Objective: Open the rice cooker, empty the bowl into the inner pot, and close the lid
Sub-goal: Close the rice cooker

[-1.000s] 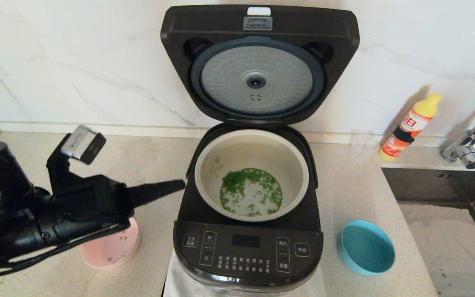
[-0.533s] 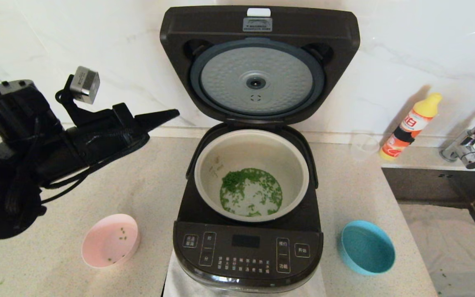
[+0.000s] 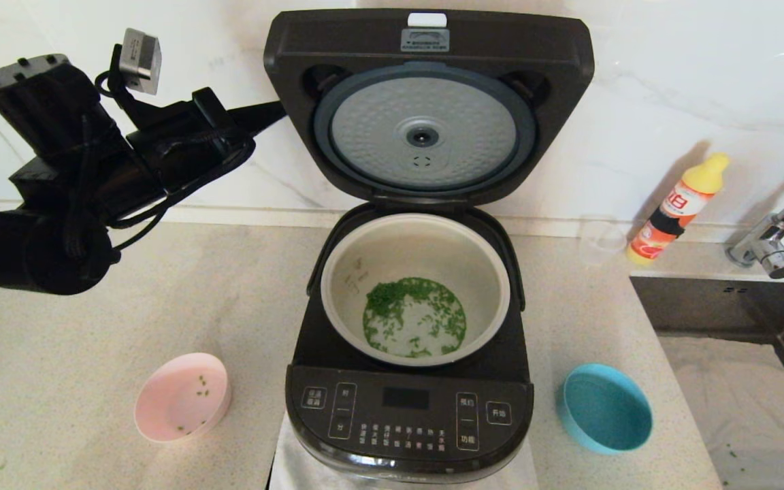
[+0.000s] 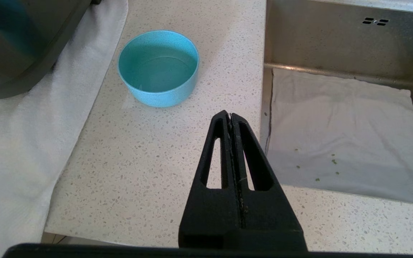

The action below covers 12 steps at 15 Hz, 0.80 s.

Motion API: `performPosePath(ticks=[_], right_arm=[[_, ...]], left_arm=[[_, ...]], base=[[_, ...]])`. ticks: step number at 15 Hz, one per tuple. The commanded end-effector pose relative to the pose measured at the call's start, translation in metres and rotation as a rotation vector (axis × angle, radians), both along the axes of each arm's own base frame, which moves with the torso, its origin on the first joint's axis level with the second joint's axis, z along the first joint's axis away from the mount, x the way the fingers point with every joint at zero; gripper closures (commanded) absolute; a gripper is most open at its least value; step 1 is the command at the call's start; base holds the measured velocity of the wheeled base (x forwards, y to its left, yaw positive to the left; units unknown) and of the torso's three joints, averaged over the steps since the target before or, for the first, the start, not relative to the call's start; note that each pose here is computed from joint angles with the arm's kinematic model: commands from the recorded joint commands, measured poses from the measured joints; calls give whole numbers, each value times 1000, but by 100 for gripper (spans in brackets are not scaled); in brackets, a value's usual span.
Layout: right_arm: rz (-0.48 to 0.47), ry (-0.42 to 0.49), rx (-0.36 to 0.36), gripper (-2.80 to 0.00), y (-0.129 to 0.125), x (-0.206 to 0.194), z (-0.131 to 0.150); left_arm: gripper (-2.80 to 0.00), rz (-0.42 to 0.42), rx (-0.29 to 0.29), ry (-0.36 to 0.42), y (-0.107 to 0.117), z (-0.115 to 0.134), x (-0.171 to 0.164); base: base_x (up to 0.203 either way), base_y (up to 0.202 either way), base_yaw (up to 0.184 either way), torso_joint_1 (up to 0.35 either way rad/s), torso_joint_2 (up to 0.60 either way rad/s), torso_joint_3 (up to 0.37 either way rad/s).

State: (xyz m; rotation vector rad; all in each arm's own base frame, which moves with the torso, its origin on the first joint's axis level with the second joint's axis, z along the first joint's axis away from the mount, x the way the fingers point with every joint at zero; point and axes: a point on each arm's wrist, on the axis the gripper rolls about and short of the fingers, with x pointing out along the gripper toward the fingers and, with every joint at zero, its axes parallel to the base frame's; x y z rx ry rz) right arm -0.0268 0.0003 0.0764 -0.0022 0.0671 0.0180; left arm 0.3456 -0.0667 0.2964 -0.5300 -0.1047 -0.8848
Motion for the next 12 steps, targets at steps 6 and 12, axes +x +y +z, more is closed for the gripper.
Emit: performPosePath(ticks=[6, 12], right_arm=[[0, 0, 0, 0, 0, 0, 0], [0, 0, 0, 0, 0, 0, 0]], left_arm=[[0, 1, -17, -90, -5, 29, 31], [0, -2, -24, -131, -9, 40, 50]], base=[[0, 0, 0, 0, 0, 0], [0, 0, 0, 0, 0, 0]])
